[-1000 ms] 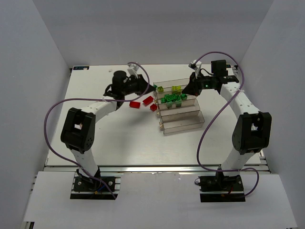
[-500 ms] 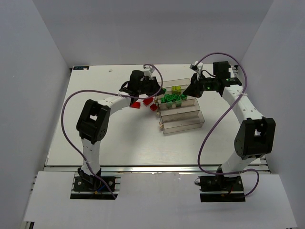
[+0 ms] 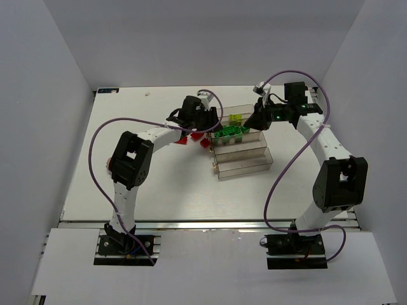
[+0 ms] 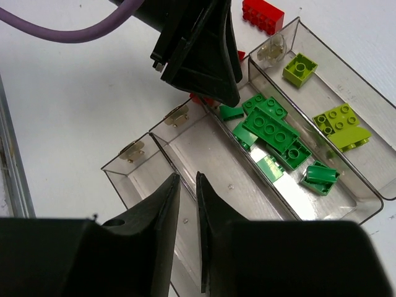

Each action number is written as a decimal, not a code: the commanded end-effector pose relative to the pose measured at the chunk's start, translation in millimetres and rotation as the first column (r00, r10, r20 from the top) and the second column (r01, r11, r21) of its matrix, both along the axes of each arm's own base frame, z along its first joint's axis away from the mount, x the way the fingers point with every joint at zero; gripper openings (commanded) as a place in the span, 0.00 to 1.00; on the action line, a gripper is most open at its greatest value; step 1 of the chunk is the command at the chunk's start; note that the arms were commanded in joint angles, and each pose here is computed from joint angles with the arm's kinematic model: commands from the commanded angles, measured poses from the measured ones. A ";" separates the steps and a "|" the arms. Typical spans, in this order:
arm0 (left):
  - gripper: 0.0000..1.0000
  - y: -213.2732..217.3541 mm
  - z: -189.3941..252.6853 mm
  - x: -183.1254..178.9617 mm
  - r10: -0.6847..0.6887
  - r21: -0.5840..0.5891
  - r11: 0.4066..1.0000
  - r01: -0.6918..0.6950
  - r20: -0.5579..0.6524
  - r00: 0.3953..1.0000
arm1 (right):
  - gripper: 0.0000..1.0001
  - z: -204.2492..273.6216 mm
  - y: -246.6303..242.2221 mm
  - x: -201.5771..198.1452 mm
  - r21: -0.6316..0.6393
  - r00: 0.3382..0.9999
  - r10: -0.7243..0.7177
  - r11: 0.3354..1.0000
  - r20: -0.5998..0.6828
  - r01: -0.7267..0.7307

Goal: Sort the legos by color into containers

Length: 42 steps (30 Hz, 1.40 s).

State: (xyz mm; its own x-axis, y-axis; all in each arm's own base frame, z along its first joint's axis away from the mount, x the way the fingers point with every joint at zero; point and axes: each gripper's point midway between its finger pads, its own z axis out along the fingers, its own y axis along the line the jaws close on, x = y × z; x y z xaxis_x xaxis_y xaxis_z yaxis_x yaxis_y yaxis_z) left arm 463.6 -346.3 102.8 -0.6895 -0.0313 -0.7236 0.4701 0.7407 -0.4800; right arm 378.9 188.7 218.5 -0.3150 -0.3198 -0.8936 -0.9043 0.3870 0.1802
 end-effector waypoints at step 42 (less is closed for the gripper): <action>0.98 440.2 -17.9 -137.7 0.892 0.609 0.406 -0.681 -0.100 0.441 | 0.64 -10.9 77.7 -38.4 -0.035 0.946 0.296 0.955 0.135 -0.294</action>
State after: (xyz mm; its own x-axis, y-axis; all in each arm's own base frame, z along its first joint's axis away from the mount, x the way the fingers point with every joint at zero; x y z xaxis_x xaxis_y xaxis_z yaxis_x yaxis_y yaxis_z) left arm 317.8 86.4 81.9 -0.6359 -0.5633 -0.5276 -0.6466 0.7621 -0.0344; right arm 343.2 262.8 184.8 -0.1443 -0.4278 -0.8923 -0.9877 0.1173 0.1035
